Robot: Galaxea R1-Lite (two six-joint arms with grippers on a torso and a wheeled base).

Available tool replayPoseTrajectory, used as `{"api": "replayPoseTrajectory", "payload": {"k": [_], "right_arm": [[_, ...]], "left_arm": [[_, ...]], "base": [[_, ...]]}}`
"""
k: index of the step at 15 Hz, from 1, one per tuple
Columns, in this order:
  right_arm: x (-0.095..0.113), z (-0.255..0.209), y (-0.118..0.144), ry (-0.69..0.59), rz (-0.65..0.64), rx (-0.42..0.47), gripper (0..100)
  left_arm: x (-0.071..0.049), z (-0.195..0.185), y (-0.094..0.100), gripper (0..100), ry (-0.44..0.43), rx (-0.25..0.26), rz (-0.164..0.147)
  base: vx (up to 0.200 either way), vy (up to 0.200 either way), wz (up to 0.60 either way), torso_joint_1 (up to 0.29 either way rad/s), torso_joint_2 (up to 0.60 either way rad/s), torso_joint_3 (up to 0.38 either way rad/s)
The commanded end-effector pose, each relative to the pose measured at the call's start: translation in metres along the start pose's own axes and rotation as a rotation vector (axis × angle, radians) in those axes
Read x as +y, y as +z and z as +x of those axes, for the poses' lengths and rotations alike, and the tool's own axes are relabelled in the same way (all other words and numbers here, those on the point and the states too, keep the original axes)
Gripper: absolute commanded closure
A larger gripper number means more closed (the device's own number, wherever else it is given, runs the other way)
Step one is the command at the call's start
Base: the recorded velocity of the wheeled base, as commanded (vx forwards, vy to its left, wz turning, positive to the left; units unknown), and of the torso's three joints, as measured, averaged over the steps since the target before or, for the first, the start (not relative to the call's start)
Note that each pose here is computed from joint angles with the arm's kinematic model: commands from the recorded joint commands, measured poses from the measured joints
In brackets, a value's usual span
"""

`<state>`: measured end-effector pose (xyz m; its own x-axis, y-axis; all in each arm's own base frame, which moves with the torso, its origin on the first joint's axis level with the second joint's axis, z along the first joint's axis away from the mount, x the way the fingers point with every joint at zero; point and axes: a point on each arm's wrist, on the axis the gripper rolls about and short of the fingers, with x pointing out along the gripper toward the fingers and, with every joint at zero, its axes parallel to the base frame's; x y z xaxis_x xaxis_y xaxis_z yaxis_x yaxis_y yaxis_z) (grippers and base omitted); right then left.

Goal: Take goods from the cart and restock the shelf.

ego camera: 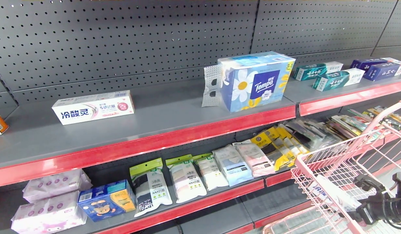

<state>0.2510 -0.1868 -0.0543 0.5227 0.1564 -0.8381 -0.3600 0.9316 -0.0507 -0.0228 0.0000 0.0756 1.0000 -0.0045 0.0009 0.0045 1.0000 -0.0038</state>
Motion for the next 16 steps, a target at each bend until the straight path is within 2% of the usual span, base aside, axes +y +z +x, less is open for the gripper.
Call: {"api": "replayPoseTrajectory", "payload": {"k": [1,11,12,16], "right_arm": [[0.0001,0.0015,-0.0003,0.004,0.000,0.001,0],[0.0005,0.0110,0.0021,0.018,-0.012,0.007,0],[0.0009,0.0110,0.0019,0.020,-0.011,0.006,100],[0.0019,0.0108,0.0007,0.024,-0.003,0.009,100]], "left_arm": [[0.0000,0.0001,0.0001,0,0.000,0.001,-0.001],[0.0000,0.0001,0.0001,0,0.000,0.001,-0.001],[0.0000,0.0000,0.0000,0,0.000,-0.001,-0.001],[0.0000,0.0001,0.0001,0,0.000,0.001,-0.001]], "base": [[0.000,0.000,0.00,0.000,0.00,0.000],[0.000,0.000,0.00,0.000,0.00,0.000],[0.000,0.000,0.00,0.000,0.00,0.000],[0.000,0.000,0.00,0.000,0.00,0.000]]}}
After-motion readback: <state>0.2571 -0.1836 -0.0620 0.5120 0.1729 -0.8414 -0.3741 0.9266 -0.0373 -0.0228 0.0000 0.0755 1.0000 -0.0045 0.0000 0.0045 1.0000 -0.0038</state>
